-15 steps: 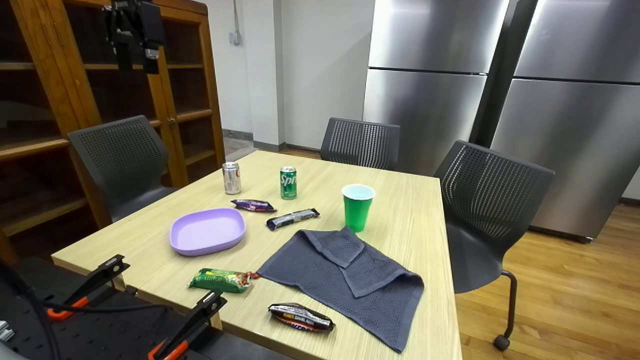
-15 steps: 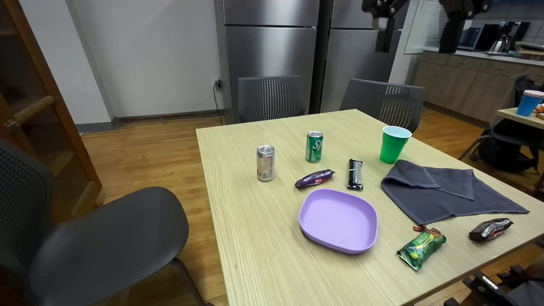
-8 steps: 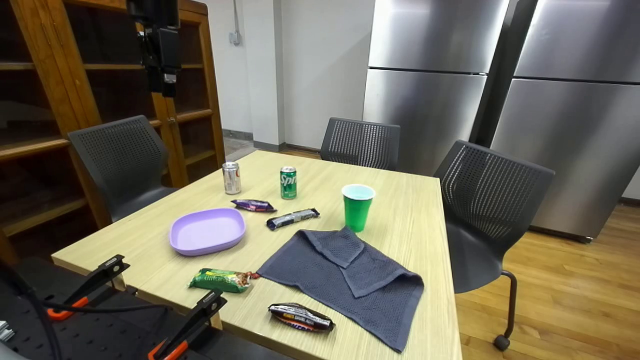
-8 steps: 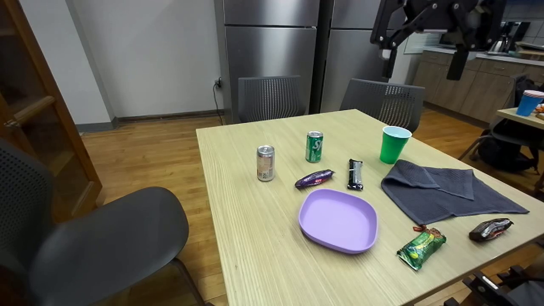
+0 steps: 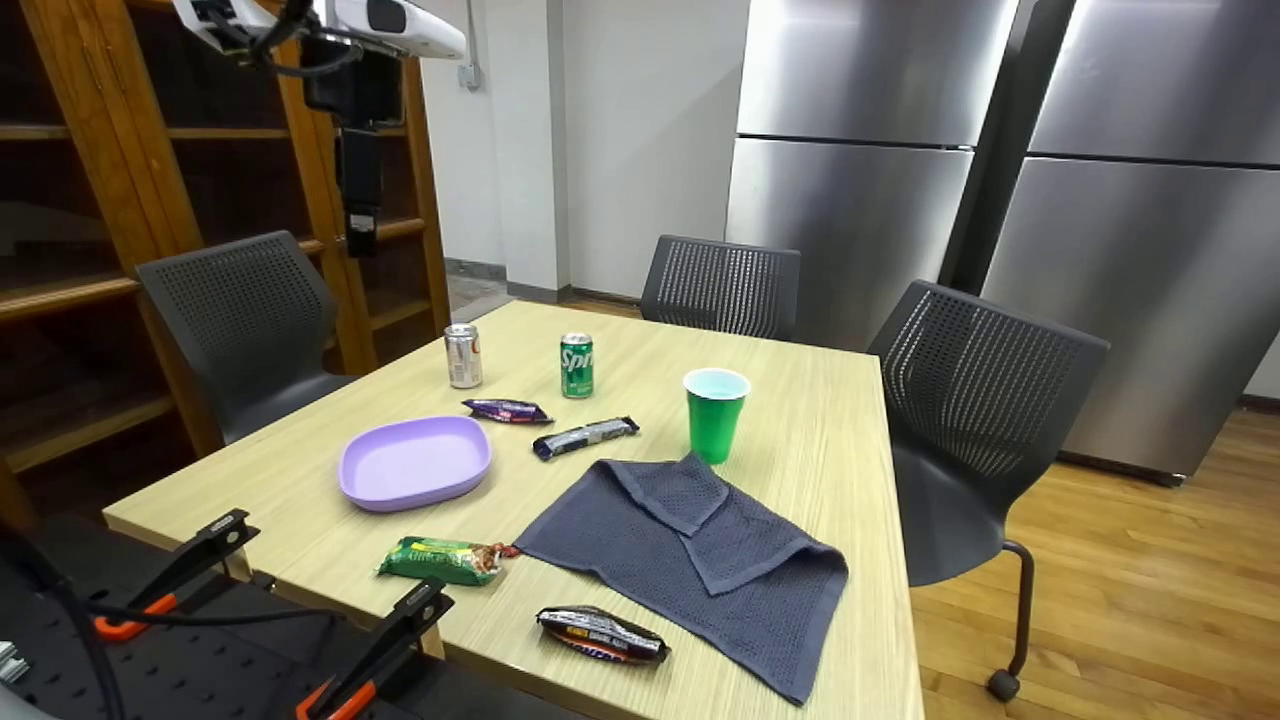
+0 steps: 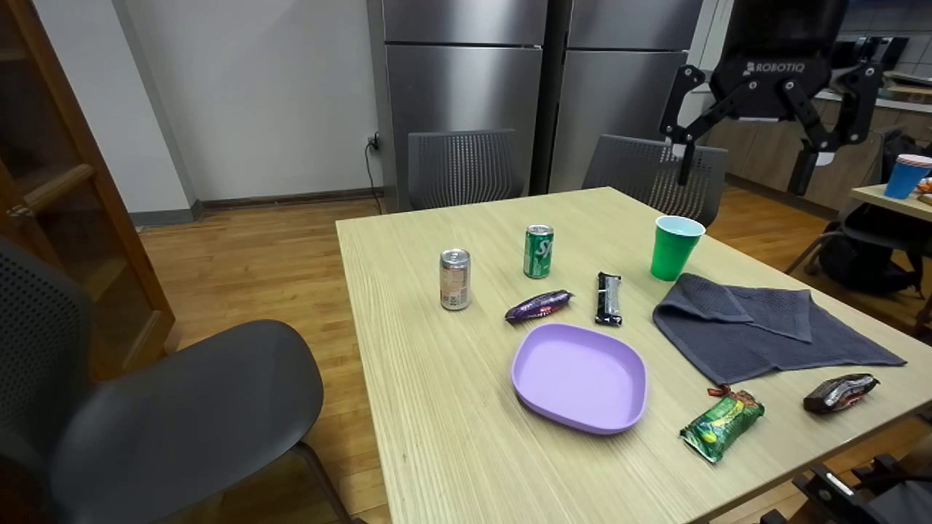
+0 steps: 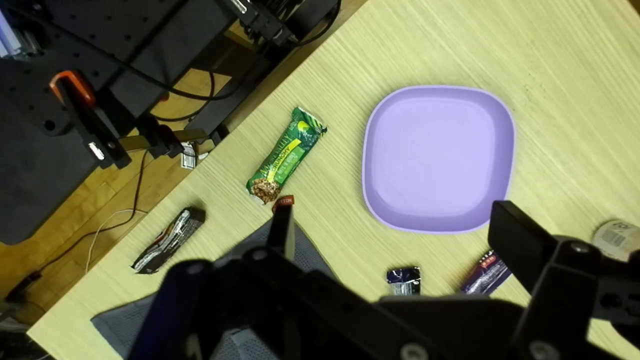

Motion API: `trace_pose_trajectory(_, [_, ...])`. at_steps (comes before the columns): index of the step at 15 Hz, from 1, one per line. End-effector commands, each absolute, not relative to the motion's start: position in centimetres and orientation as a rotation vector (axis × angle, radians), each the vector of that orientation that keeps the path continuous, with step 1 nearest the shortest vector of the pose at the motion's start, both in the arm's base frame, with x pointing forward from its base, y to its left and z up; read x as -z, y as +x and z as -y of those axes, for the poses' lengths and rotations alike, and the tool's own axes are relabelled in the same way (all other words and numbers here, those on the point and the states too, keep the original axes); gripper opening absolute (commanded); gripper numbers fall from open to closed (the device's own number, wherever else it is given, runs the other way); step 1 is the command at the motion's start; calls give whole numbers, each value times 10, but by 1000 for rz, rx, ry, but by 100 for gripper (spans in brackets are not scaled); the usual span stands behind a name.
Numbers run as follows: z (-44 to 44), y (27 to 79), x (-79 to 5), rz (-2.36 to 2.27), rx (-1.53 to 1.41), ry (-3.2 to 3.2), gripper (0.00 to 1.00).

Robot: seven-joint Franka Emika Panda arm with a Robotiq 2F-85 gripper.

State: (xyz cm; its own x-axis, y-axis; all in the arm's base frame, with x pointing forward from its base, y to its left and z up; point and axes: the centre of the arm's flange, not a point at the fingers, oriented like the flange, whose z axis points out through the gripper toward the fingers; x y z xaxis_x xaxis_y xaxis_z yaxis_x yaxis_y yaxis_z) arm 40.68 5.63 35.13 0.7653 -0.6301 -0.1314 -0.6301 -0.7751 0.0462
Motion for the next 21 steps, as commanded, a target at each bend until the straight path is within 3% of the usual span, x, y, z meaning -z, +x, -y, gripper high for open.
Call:
trace_pose_trajectory(1, [-43, 403, -329, -1155, -204, -2886, 100])
trace_pose_trajectory(21, [16, 363, -213, -1560, -246, -2719, 100])
